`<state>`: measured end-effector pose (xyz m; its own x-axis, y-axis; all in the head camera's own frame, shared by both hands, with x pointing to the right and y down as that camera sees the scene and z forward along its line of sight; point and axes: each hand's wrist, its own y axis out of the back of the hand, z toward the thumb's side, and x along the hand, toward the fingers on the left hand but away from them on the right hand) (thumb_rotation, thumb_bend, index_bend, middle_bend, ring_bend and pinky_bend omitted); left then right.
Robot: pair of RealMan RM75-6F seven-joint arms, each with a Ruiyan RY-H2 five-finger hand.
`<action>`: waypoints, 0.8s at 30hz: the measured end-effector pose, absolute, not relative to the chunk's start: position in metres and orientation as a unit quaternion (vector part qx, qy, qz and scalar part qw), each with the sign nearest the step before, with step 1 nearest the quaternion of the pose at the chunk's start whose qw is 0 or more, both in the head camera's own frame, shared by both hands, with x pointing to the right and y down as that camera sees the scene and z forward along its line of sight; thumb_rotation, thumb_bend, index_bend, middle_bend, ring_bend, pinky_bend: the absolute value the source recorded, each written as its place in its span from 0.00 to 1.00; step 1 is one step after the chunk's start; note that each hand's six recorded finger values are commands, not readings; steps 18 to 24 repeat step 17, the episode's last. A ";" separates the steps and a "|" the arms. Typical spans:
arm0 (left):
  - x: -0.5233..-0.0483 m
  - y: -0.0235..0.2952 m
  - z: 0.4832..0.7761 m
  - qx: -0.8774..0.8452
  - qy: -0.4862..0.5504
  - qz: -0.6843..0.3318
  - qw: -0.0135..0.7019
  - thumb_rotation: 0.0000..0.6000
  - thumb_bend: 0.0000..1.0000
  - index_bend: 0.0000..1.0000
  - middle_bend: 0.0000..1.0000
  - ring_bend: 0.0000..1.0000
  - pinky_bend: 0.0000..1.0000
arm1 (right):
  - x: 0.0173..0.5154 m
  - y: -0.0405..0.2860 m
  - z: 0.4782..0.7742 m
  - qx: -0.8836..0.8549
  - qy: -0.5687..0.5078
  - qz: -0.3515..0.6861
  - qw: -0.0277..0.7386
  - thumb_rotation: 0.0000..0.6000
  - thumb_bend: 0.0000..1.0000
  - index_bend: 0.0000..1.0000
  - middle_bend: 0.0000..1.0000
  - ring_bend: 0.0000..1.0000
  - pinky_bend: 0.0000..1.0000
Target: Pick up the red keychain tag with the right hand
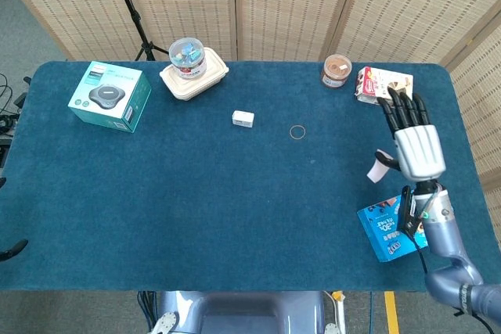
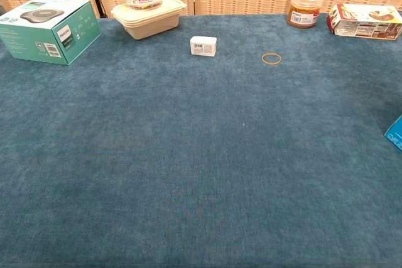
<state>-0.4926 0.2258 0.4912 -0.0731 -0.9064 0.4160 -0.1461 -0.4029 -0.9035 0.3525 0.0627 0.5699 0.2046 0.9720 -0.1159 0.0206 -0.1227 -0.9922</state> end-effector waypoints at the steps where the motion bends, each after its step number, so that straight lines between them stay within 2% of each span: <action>1: -0.494 0.227 0.490 -0.599 0.442 -0.584 0.323 1.00 0.00 0.00 0.00 0.00 0.00 | 0.360 0.071 0.564 -0.585 -0.432 0.468 0.502 1.00 0.00 0.00 0.00 0.00 0.00; 7: -0.504 0.233 0.485 -0.597 0.448 -0.584 0.319 1.00 0.00 0.00 0.00 0.00 0.00 | 0.392 0.113 0.545 -0.585 -0.453 0.486 0.464 1.00 0.00 0.00 0.00 0.00 0.00; 13: -0.506 0.231 0.487 -0.596 0.449 -0.584 0.319 1.00 0.00 0.00 0.00 0.00 0.00 | 0.414 0.142 0.540 -0.579 -0.458 0.514 0.438 1.00 0.00 0.00 0.00 0.00 0.00; 24: -0.506 0.229 0.487 -0.594 0.450 -0.587 0.318 1.00 0.00 0.00 0.00 0.00 0.00 | 0.421 0.151 0.541 -0.570 -0.457 0.526 0.435 1.00 0.00 0.00 0.00 0.00 0.00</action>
